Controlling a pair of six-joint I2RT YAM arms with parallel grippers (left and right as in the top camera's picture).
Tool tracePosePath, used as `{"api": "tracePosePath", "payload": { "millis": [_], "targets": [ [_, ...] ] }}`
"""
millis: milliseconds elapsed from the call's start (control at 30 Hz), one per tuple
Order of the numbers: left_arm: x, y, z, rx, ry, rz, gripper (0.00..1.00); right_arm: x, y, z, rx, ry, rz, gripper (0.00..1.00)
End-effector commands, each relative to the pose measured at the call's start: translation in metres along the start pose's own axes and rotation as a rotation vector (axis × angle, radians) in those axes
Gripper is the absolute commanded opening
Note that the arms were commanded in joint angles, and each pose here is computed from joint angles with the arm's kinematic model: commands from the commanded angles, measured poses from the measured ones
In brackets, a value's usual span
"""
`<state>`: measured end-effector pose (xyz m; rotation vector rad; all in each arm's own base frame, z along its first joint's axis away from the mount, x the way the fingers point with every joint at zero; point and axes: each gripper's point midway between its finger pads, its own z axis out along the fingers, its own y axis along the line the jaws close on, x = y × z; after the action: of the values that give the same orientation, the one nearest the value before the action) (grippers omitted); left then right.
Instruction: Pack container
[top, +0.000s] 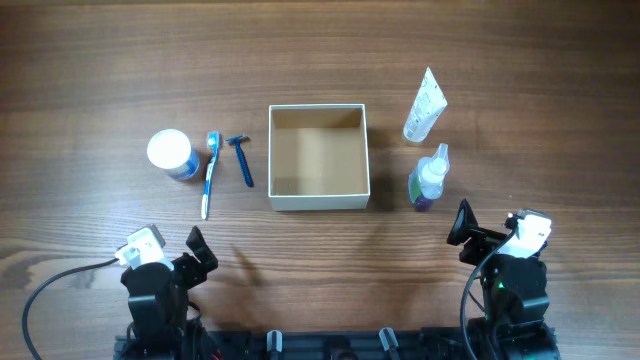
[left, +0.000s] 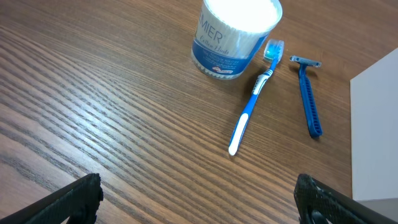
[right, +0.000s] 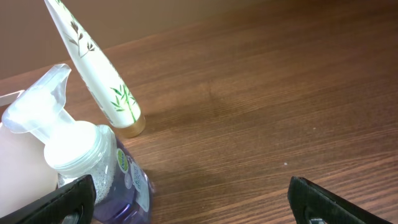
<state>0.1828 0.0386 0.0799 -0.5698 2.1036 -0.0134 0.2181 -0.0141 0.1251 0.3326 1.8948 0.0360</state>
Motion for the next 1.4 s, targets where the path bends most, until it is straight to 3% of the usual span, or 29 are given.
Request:
{"api": "tracePosePath", "payload": {
  "millis": [0, 1367],
  "targets": [
    [0.0032, -0.0003, 0.0024, 0.007, 0.002, 0.011, 1.00, -0.0030, 0.0011, -0.0010, -0.009, -0.013, 0.013, 1.00],
    [0.0032, -0.0003, 0.0024, 0.007, 0.002, 0.011, 1.00, -0.0021, 0.0048, -0.0011, -0.030, -0.007, 0.014, 1.00]
  ]
}}
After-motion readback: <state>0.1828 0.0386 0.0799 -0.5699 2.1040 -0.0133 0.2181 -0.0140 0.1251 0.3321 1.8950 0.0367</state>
